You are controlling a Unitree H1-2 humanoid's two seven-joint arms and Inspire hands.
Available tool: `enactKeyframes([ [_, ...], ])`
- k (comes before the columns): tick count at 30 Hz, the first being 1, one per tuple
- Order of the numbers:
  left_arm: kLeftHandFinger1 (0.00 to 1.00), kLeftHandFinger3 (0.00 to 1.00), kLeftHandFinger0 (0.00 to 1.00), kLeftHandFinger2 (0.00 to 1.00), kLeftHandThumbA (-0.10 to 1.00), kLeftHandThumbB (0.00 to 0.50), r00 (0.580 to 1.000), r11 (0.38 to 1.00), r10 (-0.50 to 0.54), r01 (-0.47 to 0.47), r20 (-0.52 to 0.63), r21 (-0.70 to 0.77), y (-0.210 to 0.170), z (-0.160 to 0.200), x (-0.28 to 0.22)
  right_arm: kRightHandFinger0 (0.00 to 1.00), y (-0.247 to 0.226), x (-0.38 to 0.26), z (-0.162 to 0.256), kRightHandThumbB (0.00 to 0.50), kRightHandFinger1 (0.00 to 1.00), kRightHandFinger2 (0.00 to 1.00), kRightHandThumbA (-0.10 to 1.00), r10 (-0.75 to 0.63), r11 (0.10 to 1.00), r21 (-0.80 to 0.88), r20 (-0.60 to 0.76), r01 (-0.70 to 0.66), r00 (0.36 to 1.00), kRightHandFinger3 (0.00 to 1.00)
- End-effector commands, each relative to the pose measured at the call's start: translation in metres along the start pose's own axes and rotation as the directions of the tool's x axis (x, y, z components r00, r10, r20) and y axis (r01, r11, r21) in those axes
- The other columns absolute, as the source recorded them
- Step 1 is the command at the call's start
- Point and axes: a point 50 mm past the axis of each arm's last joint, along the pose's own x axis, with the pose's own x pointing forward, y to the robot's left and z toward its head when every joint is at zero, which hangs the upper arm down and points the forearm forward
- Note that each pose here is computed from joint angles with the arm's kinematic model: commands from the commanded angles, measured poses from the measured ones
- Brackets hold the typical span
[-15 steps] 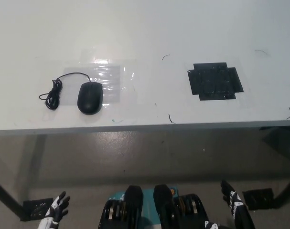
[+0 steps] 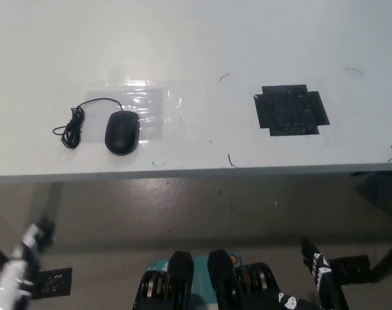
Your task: The robot uses left hand to click on the left button of the black mouse, which is placed on the left area of the table
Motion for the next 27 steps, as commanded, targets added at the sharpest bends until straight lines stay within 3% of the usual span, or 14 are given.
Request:
enactKeyframes([
  [1,1.0,1.0,1.0,1.0,1.0,0.197,0.985,0.997,-0.061,0.052,0.164,0.058,0.059,0.065,0.039,1.0,-0.007,0.014,0.022,0.257,1.0,1.0,1.0,-0.028,1.0,0.019,0.132,0.025,0.991,1.0],
  [3,0.99,1.0,1.0,0.98,1.0,0.203,0.977,0.992,-0.095,0.077,0.191,0.101,0.074,0.083,0.049,1.0,-0.007,0.014,0.022,0.258,1.0,1.0,1.0,-0.024,1.0,0.017,0.132,0.022,0.991,1.0],
  [5,0.85,1.0,1.0,0.86,1.0,0.243,0.966,0.984,-0.133,0.101,0.222,0.149,0.088,0.101,0.071,1.0,-0.011,0.016,0.023,0.26,1.0,1.0,1.0,-0.033,0.999,0.019,0.135,0.031,0.99,1.0],
  [8,0.66,1.0,0.83,0.71,1.0,0.252,0.953,0.963,-0.198,0.144,0.231,0.228,0.109,0.122,0.096,1.0,-0.013,0.018,0.023,0.269,1.0,1.0,1.0,-0.037,0.999,0.012,0.136,0.036,0.99,1.0],
  [10,0.39,1.0,0.61,0.49,1.0,0.34,0.944,0.942,-0.238,0.167,0.23,0.29,0.126,0.135,0.125,1.0,-0.014,0.02,0.024,0.268,1.0,1.0,1.0,-0.037,0.999,0.008,0.139,0.036,0.99,1.0],
  [12,0.28,1.0,0.58,0.37,1.0,0.37,0.94,0.938,-0.257,0.186,0.224,0.294,0.13,0.139,0.134,1.0,-0.014,0.021,0.024,0.267,1.0,1.0,1.0,-0.038,0.999,0.007,0.139,0.038,0.99,1.0],
  [13,0.1,1.0,0.6,0.15,1.0,0.365,0.935,0.936,-0.279,0.214,0.217,0.278,0.135,0.144,0.146,1.0,-0.014,0.021,0.024,0.269,1.0,1.0,1.0,-0.039,0.999,0.013,0.139,0.037,0.99,1.0],
  [14,0.02,1.0,0.47,0.04,1.0,0.367,0.93,0.93,-0.311,0.255,0.198,0.263,0.139,0.148,0.157,1.0,-0.014,0.021,0.023,0.269,1.0,1.0,1.0,-0.038,0.999,0.014,0.138,0.037,0.99,1.0],
  [15,0.0,1.0,0.02,0.0,1.0,0.381,0.925,0.921,-0.342,0.295,0.165,0.256,0.142,0.155,0.173,1.0,-0.014,0.021,0.023,0.269,1.0,1.0,1.0,-0.038,0.999,0.012,0.137,0.037,0.99,1.0],
  [19,0.0,1.0,0.0,0.0,1.0,0.362,0.914,0.899,-0.389,0.351,0.11,0.262,0.14,0.168,0.21,1.0,-0.014,0.02,0.023,0.263,1.0,1.0,1.0,-0.036,0.999,0.017,0.135,0.034,0.99,1.0],
  [21,0.04,1.0,0.03,0.14,1.0,0.361,0.905,0.886,-0.424,0.409,0.027,0.219,0.139,0.169,0.237,1.0,-0.015,0.02,0.023,0.262,1.0,1.0,1.0,-0.036,0.999,0.014,0.136,0.034,0.99,1.0],
  [23,0.18,1.0,0.12,0.4,1.0,0.36,0.891,0.872,-0.453,0.452,-0.038,0.187,0.139,0.168,0.252,1.0,-0.015,0.02,0.023,0.26,1.0,1.0,1.0,-0.035,0.999,0.014,0.137,0.034,0.99,1.0],
  [25,0.2,1.0,0.1,0.43,1.0,0.343,0.851,0.84,-0.51,0.525,-0.128,0.14,0.138,0.168,0.276,1.0,-0.014,0.02,0.023,0.261,1.0,1.0,1.0,-0.038,0.999,0.016,0.137,0.036,0.99,1.0],
  [27,0.15,1.0,0.0,0.45,1.0,0.404,0.792,0.799,-0.575,0.598,-0.206,0.067,0.131,0.163,0.306,1.0,-0.015,0.021,0.024,0.259,1.0,1.0,1.0,-0.036,0.999,0.01,0.141,0.035,0.989,1.0],
])
